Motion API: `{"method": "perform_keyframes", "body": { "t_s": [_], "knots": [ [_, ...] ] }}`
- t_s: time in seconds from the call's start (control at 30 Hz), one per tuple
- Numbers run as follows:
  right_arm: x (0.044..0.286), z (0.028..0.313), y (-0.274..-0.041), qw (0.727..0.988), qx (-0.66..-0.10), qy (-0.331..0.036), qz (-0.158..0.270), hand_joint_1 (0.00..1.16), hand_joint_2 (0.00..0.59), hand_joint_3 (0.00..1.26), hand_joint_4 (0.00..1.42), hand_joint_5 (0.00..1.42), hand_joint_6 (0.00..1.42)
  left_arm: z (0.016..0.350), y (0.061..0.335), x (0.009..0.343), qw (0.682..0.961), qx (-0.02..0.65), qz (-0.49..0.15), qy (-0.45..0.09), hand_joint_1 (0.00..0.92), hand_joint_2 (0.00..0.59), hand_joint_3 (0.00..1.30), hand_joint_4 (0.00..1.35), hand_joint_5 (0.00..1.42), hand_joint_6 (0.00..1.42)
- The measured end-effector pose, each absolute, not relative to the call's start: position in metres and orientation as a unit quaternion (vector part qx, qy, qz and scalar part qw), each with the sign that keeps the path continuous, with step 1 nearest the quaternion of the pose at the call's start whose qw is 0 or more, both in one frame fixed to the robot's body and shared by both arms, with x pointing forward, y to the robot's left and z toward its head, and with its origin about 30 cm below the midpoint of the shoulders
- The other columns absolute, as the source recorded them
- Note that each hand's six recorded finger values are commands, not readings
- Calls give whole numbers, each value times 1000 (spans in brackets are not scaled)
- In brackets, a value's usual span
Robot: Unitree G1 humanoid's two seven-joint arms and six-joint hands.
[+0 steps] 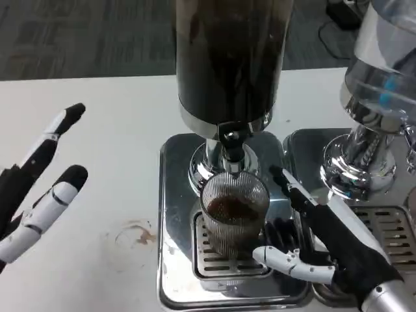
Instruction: Grasp the cup under the faucet to collect the drink, then remove the cup.
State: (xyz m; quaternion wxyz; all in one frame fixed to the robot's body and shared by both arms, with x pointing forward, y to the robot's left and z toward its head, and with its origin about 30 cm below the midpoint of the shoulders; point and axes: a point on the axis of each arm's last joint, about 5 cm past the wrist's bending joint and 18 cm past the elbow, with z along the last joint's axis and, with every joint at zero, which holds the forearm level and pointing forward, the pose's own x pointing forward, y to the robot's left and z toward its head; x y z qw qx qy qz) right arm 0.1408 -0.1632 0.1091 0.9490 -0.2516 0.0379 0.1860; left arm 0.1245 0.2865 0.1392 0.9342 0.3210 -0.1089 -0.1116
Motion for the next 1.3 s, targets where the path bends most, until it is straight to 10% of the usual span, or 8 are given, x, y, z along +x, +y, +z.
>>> {"method": "perform_keyframes", "body": {
  "t_s": [1.3],
  "knots": [
    [153, 79, -123, 970, -194, 9, 143, 828, 145, 0, 0, 12, 209, 119, 317, 119, 937, 328, -116, -29, 0, 247, 225, 0, 0, 0]
  ]
}}
